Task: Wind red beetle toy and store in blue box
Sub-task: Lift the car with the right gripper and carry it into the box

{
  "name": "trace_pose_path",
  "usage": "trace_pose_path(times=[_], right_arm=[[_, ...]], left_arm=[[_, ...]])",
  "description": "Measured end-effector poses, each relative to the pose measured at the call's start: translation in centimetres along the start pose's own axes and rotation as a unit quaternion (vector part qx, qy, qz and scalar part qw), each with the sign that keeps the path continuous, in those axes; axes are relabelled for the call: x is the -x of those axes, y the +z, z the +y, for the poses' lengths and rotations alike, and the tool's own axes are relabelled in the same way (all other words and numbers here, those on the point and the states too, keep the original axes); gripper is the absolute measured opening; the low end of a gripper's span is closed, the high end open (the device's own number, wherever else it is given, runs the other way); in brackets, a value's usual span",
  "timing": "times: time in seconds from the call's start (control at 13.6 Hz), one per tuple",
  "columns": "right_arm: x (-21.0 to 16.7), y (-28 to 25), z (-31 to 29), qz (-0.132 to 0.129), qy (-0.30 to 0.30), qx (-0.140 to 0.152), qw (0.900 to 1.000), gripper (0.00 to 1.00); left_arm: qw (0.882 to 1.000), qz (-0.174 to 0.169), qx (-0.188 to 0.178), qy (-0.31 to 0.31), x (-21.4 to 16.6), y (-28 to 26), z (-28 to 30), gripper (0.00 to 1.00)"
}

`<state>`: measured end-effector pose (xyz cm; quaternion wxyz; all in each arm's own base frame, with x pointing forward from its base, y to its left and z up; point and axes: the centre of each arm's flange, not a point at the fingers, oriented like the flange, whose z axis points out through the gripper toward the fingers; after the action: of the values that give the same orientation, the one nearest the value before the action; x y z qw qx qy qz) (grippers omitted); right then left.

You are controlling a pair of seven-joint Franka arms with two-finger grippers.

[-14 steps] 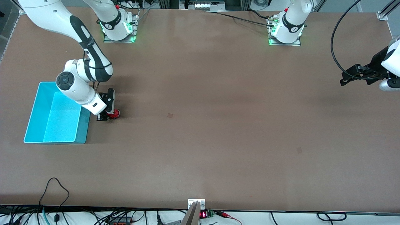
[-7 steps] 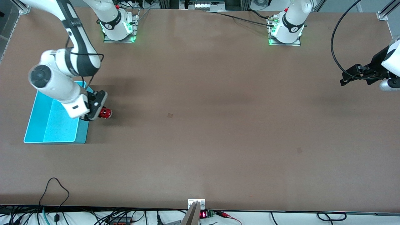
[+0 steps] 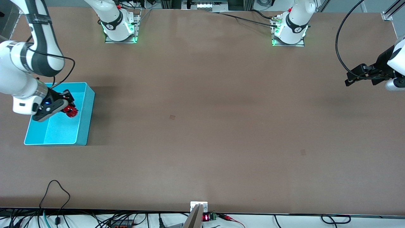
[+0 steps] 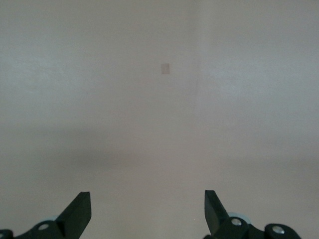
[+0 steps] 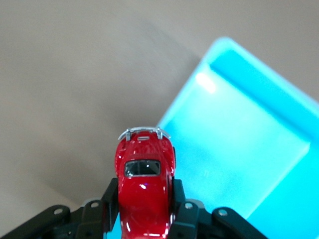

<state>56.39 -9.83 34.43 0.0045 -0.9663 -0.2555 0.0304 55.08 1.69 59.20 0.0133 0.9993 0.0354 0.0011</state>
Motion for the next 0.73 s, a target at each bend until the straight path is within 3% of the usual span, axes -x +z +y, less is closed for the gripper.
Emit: trace_pose_path(times=[0.29, 0.51, 0.73], right_arm=[[3.5, 3.9, 2.3, -0.047, 0.137, -0.024, 0.989, 0.46], [5.4, 7.1, 3.9, -0.073, 0.174, -0.033, 0.981, 0.46], [5.7, 8.8, 4.6, -0.076, 0.198, -0.030, 0.977, 0.46]], left_arm=[[1.000, 0.000, 0.000, 0.000, 0.0, 0.0, 0.0, 1.00], [1.000, 0.000, 0.000, 0.000, 0.0, 0.0, 0.0, 1.00], [1.000, -0.001, 0.000, 0.000, 0.0, 0.0, 0.0, 1.00]])
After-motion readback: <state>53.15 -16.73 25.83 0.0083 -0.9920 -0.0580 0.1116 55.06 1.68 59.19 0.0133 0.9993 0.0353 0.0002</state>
